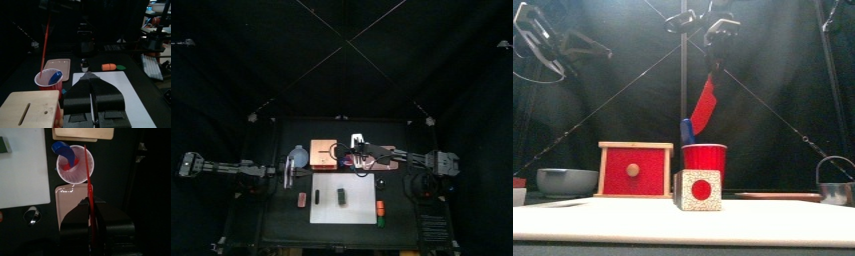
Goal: Cut the sushi into 4 pieces with the knife
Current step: Grasp knife edge with left hand
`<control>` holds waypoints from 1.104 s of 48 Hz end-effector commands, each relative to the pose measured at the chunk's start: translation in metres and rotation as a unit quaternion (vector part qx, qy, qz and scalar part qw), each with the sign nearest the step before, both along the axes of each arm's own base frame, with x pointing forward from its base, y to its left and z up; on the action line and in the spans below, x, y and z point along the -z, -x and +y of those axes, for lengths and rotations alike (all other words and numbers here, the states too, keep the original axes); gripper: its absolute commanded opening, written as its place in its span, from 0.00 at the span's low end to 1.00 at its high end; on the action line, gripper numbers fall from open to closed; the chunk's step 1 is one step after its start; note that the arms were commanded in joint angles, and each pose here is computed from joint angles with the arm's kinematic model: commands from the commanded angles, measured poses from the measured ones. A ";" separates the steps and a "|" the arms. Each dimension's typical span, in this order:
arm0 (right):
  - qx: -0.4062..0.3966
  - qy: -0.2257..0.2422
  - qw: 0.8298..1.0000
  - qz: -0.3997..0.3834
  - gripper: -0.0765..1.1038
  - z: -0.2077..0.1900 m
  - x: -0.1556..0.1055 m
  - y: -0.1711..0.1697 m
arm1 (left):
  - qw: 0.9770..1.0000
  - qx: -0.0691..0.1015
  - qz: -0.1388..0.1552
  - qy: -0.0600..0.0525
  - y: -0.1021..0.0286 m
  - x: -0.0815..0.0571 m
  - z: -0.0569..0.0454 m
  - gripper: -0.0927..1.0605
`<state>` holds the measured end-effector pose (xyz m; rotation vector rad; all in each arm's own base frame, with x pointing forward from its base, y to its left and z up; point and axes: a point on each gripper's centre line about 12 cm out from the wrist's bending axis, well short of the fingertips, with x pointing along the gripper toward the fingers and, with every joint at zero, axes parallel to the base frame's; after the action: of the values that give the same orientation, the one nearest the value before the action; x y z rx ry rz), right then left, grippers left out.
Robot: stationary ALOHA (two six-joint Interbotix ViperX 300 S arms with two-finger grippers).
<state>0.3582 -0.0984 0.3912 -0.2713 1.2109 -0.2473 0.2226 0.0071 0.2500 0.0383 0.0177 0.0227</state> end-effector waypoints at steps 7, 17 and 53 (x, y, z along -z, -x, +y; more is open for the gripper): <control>-0.011 -0.030 0.985 -0.172 0.21 0.027 -0.023 0.028 | 0.999 -0.004 -0.035 0.005 -0.003 -0.013 0.002 0.14; -0.013 -0.059 0.954 -0.295 0.21 0.042 -0.003 0.042 | 0.998 -0.019 -0.058 0.010 -0.003 -0.024 0.008 0.21; -0.070 -0.119 0.908 -0.397 0.20 0.076 0.084 0.010 | 0.996 -0.022 0.087 0.024 -0.055 -0.025 0.010 0.95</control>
<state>0.3464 -0.0227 0.2974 -0.0306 0.4366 -0.0632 0.2686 0.0168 0.2650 -0.0135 0.2053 0.0640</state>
